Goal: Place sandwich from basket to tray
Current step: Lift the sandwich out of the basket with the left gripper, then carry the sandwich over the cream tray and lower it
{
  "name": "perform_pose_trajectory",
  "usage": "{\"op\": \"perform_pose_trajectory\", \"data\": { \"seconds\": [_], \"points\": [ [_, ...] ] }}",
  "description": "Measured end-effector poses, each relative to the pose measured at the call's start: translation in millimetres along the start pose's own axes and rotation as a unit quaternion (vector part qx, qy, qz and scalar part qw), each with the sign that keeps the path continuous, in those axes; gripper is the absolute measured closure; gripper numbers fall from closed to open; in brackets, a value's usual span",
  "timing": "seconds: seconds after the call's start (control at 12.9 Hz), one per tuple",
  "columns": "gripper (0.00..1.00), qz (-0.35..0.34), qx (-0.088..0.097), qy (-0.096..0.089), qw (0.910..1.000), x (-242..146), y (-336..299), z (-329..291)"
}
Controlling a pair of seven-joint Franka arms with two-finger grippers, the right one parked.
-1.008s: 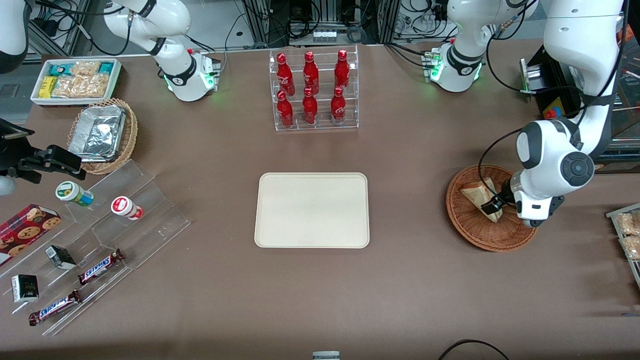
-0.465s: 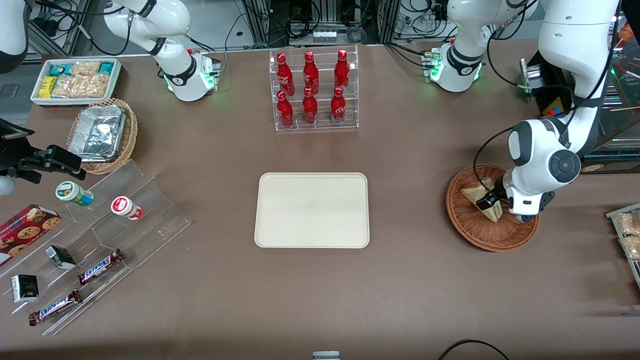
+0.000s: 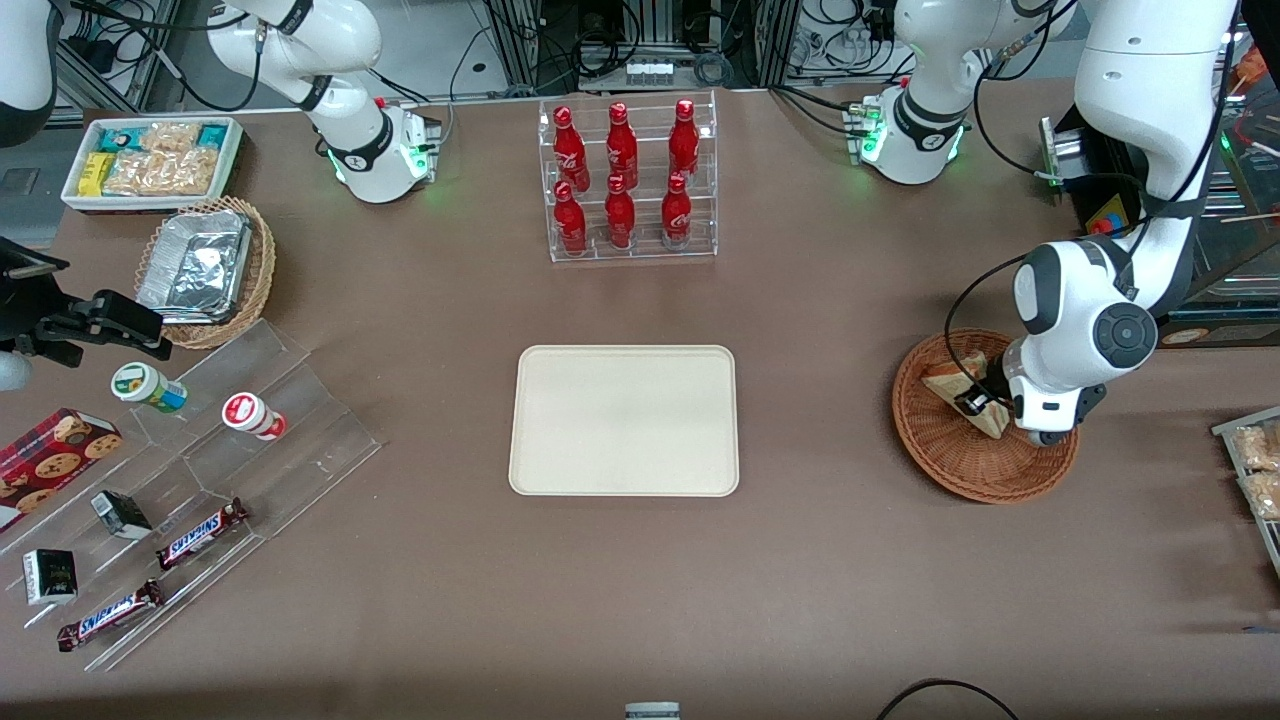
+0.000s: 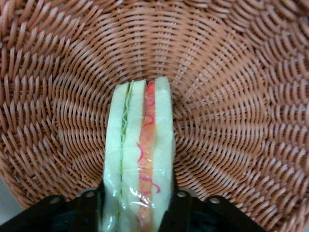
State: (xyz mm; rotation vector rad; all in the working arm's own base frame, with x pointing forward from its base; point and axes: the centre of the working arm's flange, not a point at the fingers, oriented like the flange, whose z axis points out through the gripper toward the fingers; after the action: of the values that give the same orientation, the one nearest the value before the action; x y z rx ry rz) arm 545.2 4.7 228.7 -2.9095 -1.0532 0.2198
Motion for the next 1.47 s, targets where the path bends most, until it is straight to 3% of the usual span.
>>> {"op": "perform_pose_trajectory", "data": {
  "seconds": [0.16,0.31,0.62,1.01,1.32,1.47],
  "points": [
    [0.69,0.005,0.004,-0.006,1.0000,5.9,8.9,-22.1],
    [0.72,0.031,0.012,-0.015,0.9993,6.2,33.2,-67.3],
    [0.70,0.095,-0.001,0.011,0.9954,-26.5,107.4,-141.4],
    [0.78,0.187,0.003,0.011,0.9822,-110.8,222.1,-111.7],
    [0.77,0.251,0.005,0.016,0.9678,-177.4,286.0,-81.9],
    [0.76,0.281,-0.020,0.039,0.9587,-211.4,316.0,-67.9]
  ]
}}
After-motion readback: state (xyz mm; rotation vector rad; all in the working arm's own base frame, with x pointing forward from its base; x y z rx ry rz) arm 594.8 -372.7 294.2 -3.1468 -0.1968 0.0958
